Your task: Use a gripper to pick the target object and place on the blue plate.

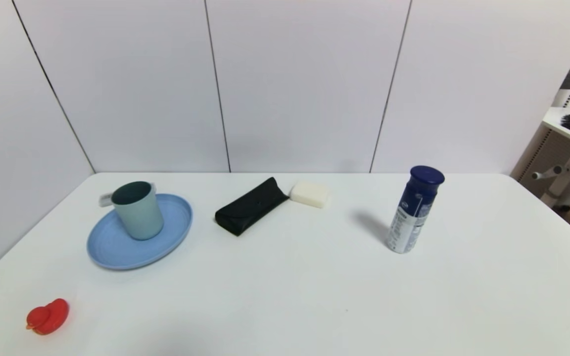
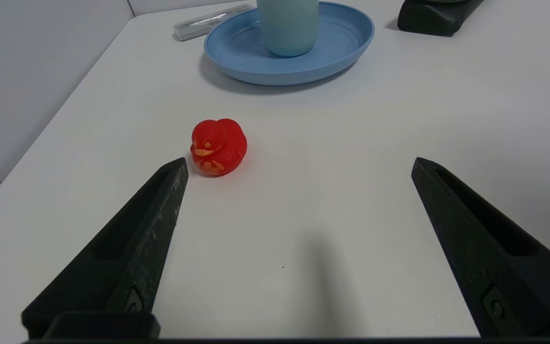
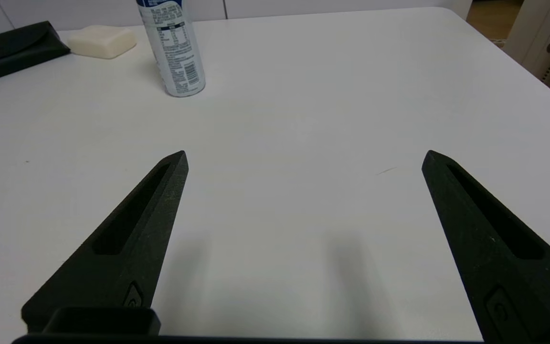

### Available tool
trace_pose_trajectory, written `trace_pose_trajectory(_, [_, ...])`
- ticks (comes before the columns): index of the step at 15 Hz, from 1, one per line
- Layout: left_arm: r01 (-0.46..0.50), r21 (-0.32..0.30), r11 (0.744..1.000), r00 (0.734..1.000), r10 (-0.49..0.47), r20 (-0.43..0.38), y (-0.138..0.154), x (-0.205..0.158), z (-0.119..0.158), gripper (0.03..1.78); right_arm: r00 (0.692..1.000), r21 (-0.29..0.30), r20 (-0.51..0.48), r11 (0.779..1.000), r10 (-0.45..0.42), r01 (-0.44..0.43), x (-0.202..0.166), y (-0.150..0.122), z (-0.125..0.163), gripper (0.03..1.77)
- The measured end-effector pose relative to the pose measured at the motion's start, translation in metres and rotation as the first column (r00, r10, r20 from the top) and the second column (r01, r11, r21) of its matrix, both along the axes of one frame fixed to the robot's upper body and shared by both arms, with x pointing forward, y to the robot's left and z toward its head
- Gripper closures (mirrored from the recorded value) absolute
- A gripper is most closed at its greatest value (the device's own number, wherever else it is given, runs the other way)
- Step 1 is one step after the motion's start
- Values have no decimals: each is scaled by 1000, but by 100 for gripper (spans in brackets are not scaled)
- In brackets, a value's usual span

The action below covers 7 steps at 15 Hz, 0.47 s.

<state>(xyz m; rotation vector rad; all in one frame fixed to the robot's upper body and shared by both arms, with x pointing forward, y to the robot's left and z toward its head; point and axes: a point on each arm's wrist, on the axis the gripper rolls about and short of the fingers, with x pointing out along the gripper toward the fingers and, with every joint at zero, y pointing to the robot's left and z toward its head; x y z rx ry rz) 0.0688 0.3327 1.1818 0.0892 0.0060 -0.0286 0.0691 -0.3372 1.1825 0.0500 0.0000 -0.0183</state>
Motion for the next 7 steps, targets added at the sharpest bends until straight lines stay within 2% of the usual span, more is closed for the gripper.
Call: trace_pose_trajectory(7, [-1,0,1000,1000,1,0,0,0,0,12,1000,0,-1,1000,-1,1,0,0,0,11])
